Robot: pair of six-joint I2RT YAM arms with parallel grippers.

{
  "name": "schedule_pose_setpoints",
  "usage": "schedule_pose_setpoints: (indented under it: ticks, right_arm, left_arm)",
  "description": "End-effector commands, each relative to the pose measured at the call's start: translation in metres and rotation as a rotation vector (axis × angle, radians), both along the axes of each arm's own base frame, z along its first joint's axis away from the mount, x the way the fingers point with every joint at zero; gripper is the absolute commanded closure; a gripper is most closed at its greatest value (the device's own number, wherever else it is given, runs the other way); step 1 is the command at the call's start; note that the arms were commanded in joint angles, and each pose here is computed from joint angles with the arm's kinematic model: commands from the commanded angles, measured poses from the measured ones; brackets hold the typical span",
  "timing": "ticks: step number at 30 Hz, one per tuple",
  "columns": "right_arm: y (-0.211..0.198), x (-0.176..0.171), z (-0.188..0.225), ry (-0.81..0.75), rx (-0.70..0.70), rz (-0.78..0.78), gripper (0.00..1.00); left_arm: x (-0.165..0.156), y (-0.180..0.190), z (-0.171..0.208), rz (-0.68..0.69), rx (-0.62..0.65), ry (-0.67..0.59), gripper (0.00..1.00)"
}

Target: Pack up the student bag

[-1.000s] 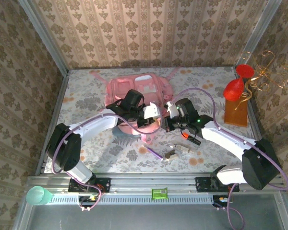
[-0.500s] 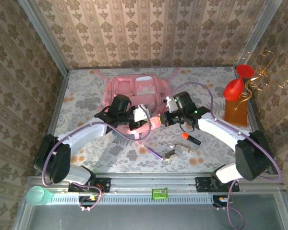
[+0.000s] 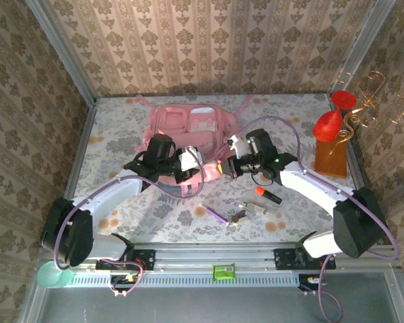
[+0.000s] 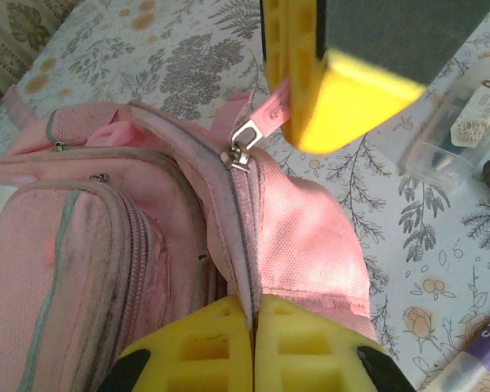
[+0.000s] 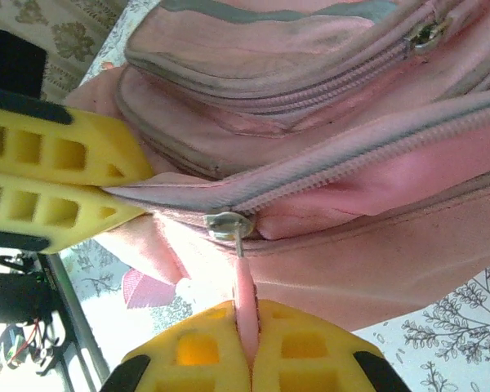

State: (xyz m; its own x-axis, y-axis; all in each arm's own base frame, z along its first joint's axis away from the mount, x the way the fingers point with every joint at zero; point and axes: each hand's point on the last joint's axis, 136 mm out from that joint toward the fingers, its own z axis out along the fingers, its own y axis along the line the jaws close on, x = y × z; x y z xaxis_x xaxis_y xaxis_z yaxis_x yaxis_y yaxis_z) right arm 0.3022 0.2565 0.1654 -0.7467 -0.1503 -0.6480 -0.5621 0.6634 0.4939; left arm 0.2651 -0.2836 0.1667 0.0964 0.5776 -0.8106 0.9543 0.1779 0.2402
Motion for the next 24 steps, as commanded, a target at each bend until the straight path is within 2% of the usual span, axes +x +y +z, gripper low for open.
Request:
schedule_pose_setpoints:
  ticks: [1, 5, 11, 18, 21, 24]
  right_arm:
    - [0.001, -0.002, 0.027, -0.095, 0.015, -0.005, 1.0]
    - [0.013, -0.009, 0.036, -0.097, 0.03, 0.027, 1.0]
    - [0.029, -0.024, 0.03, -0.072, 0.032, 0.099, 1.0]
    - [0.038, -0.048, 0.05, -0.103, 0.097, 0.176, 1.0]
    - [0.026, -0.04, 0.048, -0.117, 0.047, 0.107, 1.0]
    - [-0.015, -0.009, 0.03, -0.106, -0.124, -0.132, 1.0]
  left_arm:
    - [0.009, 0.004, -0.008, 0.044, 0.05, 0.027, 1.0]
    - [0.01, -0.001, -0.014, 0.038, 0.073, 0.035, 1.0]
    - [0.016, -0.002, -0.012, 0.061, 0.068, 0.019, 1.0]
    - [0.03, 0.001, -0.019, 0.12, 0.1, 0.004, 1.0]
    - [0.027, 0.0, -0.021, 0.105, 0.1, 0.014, 1.0]
    - [0.02, 0.001, -0.021, 0.083, 0.104, 0.022, 1.0]
